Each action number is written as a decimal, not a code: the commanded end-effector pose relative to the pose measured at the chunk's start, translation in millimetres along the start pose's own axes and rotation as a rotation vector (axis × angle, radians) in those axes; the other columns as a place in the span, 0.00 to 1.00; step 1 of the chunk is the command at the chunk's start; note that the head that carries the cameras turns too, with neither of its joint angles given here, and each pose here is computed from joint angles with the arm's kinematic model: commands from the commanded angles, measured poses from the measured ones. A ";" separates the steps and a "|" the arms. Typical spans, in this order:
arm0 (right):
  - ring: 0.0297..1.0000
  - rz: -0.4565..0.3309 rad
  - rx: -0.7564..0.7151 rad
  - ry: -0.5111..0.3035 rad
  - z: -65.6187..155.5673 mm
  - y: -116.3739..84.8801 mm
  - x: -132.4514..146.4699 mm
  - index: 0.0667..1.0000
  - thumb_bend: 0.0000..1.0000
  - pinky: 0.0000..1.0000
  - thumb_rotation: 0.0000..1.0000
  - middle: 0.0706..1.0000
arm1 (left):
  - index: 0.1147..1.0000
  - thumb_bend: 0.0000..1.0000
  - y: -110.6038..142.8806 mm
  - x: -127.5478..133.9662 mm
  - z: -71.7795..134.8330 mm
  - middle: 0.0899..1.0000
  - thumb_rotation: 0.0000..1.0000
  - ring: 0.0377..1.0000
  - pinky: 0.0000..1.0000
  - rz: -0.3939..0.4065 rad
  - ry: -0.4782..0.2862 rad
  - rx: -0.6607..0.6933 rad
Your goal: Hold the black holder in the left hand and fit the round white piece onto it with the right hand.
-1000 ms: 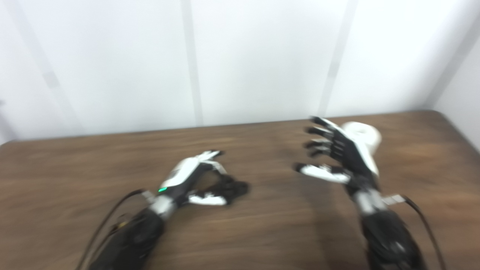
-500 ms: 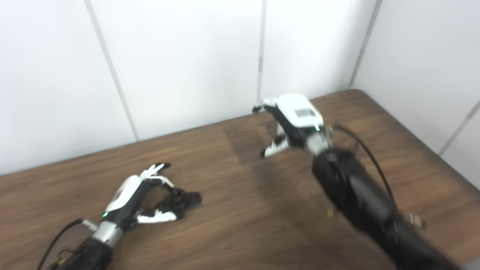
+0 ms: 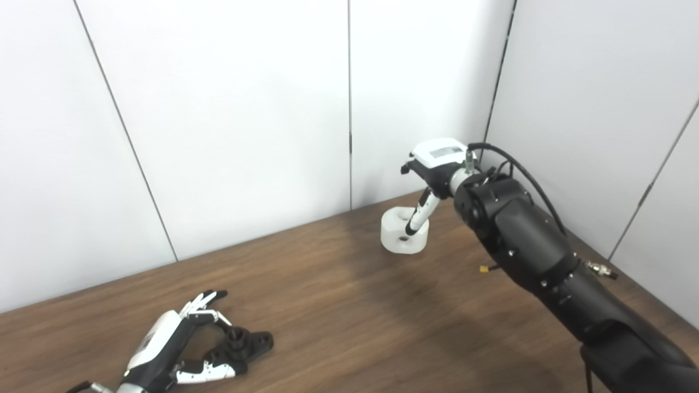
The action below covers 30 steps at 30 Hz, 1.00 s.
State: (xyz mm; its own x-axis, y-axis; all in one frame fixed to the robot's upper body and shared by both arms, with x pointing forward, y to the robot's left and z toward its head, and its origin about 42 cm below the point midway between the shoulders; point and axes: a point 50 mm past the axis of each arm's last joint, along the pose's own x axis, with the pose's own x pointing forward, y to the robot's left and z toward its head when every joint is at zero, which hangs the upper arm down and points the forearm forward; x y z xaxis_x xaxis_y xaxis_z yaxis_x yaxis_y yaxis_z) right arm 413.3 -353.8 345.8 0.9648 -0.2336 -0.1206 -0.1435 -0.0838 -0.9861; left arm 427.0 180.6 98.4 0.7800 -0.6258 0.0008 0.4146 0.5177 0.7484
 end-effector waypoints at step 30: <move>1.00 0.093 0.092 0.041 -3.0 8.4 40.5 0.90 1.00 0.93 0.42 1.00 | 0.42 0.52 -61.6 -41.3 -28.8 0.94 0.05 1.00 1.00 -0.180 0.136 -0.055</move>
State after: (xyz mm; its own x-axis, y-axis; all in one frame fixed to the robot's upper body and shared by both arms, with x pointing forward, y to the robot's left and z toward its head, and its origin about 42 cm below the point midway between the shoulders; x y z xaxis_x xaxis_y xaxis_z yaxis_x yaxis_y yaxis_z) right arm 441.2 -369.3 298.5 0.9020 -0.2856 -0.3238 -0.3202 0.0604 -0.9454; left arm 426.4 181.9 98.5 0.7807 -0.6249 0.0052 0.4155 0.5252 0.7427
